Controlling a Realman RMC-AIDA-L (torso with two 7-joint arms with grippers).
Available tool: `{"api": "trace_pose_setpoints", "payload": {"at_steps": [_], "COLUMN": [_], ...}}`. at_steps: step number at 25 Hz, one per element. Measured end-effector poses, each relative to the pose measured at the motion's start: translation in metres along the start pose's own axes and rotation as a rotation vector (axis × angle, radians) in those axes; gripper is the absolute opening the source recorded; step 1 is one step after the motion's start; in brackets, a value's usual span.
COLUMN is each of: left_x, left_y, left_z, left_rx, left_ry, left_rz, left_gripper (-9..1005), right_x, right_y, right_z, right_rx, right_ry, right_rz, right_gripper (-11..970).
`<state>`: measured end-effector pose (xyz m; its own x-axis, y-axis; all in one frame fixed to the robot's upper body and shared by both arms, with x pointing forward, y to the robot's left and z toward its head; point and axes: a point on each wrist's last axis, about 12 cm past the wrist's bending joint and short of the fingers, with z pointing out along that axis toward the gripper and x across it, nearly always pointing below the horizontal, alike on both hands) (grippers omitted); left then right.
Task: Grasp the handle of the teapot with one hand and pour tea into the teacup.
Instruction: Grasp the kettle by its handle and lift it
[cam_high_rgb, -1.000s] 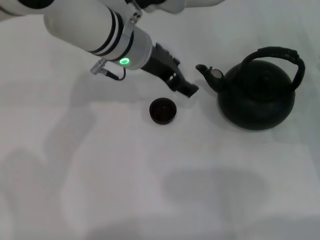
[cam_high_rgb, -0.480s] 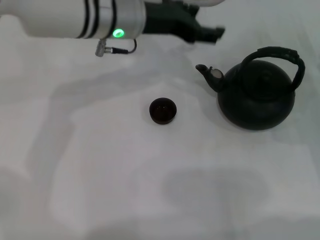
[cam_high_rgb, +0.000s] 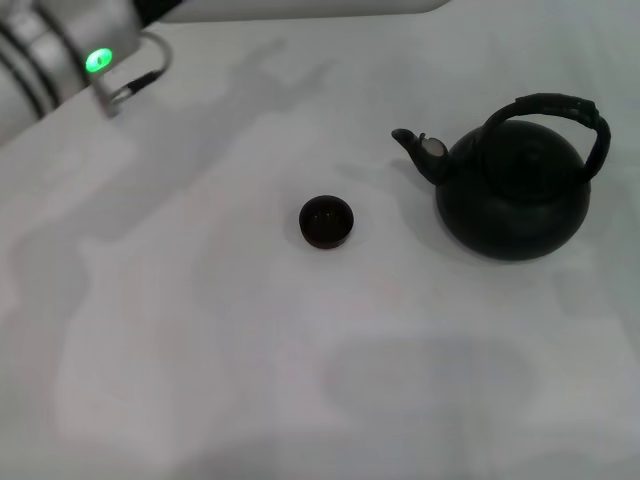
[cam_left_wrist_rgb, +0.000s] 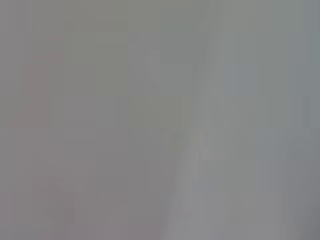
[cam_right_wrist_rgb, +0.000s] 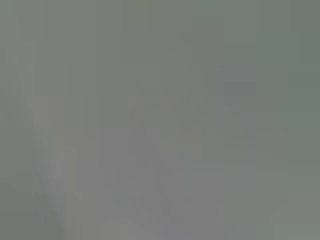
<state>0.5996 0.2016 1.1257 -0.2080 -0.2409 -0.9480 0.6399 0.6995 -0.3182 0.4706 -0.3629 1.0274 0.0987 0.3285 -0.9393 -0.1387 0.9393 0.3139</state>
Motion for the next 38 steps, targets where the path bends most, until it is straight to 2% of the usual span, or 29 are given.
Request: {"api": "trace_pose_setpoints", "payload": {"at_steps": [4,5,6,8,10,15,19,26,31,38], "left_x": [0.015,0.018,0.02,0.024,0.028,0.038,0.045,0.05,0.055,0.056], "left_y": [0.018,0.022,0.025,0.032,0.037,0.048,0.05,0.05,0.052,0.053], "left_z": [-0.023,-0.029,-0.035,-0.045,-0.053,-0.065,-0.07,-0.074,-0.079,-0.081], "left_rx": [-0.087,-0.111,-0.138,-0.187,-0.23,-0.298,-0.323,-0.328,-0.35,-0.357], "left_ry": [-0.101,-0.138,-0.181,-0.235,-0.27,-0.261,-0.243,-0.234,-0.224,-0.221], "left_rz": [0.021,0.019,0.02,0.02,0.016,-0.011,-0.025,-0.029,-0.04,-0.046], "left_gripper": [840,839,837,836,836,835,835,836,835,836], "right_x": [-0.005,-0.009,-0.009,-0.01,-0.008,0.012,0.023,0.027,0.03,0.034], "right_y": [0.008,0.013,0.013,0.015,0.016,0.021,0.028,0.03,0.034,0.033], "right_z": [-0.011,-0.02,-0.02,-0.027,-0.033,-0.043,-0.037,-0.023,-0.018,-0.014], "right_rx": [-0.169,-0.285,-0.285,-0.379,-0.423,-0.381,-0.343,-0.318,-0.341,-0.308], "right_ry": [0.024,0.052,0.052,0.103,0.162,0.23,0.244,0.233,0.259,0.286], "right_rz": [0.013,0.019,0.019,0.035,0.043,0.015,-0.017,-0.065,-0.057,-0.05], "right_gripper": [841,841,841,841,841,841,841,841,841,838]}}
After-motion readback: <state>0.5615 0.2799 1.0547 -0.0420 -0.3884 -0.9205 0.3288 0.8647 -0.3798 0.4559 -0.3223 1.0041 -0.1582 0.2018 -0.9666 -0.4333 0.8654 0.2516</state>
